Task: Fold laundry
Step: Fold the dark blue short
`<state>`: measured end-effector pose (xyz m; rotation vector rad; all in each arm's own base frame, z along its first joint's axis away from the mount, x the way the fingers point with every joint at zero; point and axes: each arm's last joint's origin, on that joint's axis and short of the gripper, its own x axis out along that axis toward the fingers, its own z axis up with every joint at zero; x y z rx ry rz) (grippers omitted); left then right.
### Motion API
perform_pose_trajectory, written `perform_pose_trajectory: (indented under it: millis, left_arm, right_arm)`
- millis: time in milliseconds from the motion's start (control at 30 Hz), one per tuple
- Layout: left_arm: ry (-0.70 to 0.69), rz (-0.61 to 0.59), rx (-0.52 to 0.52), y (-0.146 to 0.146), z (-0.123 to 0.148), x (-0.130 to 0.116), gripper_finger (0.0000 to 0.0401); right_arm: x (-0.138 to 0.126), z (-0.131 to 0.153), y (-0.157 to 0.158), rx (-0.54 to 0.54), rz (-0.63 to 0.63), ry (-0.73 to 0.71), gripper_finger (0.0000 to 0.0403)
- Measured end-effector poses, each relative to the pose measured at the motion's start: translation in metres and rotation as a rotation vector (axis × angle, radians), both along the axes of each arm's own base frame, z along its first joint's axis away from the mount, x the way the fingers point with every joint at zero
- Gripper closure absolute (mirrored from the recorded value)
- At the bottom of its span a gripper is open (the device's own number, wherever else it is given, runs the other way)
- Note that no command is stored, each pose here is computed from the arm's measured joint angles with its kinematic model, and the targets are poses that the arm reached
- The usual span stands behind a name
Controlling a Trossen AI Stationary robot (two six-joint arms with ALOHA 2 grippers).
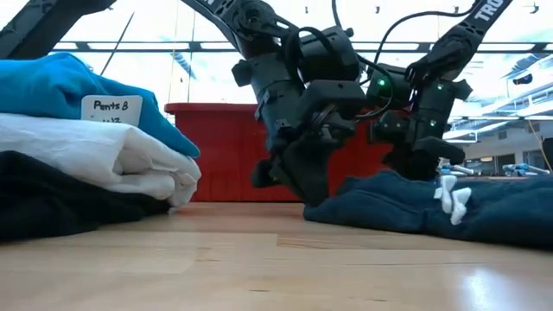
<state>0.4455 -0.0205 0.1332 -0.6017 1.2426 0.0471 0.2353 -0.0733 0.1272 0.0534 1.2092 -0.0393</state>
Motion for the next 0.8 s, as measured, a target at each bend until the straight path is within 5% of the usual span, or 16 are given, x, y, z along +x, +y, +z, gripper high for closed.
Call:
perform_pose_trajectory:
  millis: [267,433,633,800]
  left_arm:
    - [0.030,-0.037,0.171,0.016,0.023,-0.015,0.0399]
    - [0.010,-0.128,0.382,0.034,0.083,-0.042,0.0400]
    - [-0.134,-0.253,0.505,0.046,0.133,-0.061,0.0401]
    - [-0.232,-0.228,0.552,0.046,0.162,-0.071,0.0401]
  right_arm:
    - [-0.004,0.011,0.012,-0.057,-0.102,0.046,0.0395]
    - [-0.004,0.056,0.016,-0.225,-0.164,-0.055,0.0395]
    - [-0.009,0.114,0.022,-0.429,-0.239,-0.250,0.0395]
    - [-0.020,0.143,0.038,-0.363,-0.251,-0.342,0.0395]
